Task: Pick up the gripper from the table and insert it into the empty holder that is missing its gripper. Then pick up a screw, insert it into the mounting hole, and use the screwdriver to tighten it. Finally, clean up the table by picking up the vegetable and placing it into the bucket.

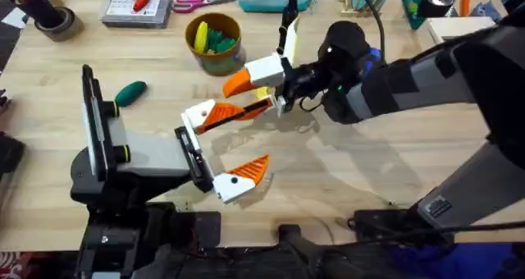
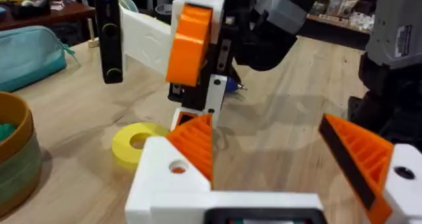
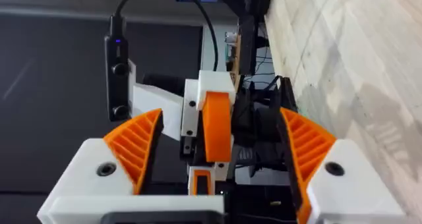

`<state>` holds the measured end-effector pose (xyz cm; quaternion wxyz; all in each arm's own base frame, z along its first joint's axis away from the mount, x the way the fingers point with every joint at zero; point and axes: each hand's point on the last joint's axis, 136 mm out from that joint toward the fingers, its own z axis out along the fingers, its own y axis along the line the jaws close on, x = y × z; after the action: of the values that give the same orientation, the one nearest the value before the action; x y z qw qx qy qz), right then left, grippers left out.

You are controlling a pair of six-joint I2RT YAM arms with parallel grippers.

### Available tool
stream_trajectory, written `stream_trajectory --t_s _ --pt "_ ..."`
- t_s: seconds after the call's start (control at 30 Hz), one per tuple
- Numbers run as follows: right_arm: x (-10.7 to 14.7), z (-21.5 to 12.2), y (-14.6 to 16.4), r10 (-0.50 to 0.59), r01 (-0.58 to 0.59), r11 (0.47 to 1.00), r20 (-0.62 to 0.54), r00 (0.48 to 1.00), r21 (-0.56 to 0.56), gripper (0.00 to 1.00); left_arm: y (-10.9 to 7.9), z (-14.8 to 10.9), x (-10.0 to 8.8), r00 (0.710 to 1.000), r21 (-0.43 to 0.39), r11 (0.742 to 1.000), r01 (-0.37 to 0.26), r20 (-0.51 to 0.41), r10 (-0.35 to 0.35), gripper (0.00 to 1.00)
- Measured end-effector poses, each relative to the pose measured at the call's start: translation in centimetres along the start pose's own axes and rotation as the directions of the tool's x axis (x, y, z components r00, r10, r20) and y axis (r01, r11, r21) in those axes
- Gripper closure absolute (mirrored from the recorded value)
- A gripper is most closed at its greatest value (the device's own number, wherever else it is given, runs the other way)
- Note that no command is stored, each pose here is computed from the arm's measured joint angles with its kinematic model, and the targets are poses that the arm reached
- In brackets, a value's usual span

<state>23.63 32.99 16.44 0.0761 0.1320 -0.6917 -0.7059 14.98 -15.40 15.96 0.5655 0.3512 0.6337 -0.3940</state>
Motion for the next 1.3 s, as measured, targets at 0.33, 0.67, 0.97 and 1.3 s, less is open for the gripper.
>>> stream_trajectory --t_s 0.33,0.67,0.97,1.3 --pt "-2.9 -4.3 -0.2 -0.013 0.012 1.000 0.126 0.992 0.013 0.007 0.0 0.0 0.0 1.000 0.000 1.000 0.000 0.000 0.000 0.015" --pt "-4.4 -10.7 2.2 -0.051 0.018 0.993 0.289 0.956 0.115 0.006 0.0 0.0 0.0 1.000 0.000 1.000 0.000 0.000 0.000 0.015" --pt "-6.2 -16.9 9.4 -0.302 0.148 0.924 0.435 0.848 0.353 0.006 0.0 0.0 0.0 1.000 0.000 1.000 0.000 0.000 0.000 0.015" --pt "-5.2 -19.2 10.0 -0.415 0.069 0.721 0.351 0.839 0.690 0.006 0.0 0.0 0.0 1.000 0.000 1.000 0.000 0.000 0.000 0.015"
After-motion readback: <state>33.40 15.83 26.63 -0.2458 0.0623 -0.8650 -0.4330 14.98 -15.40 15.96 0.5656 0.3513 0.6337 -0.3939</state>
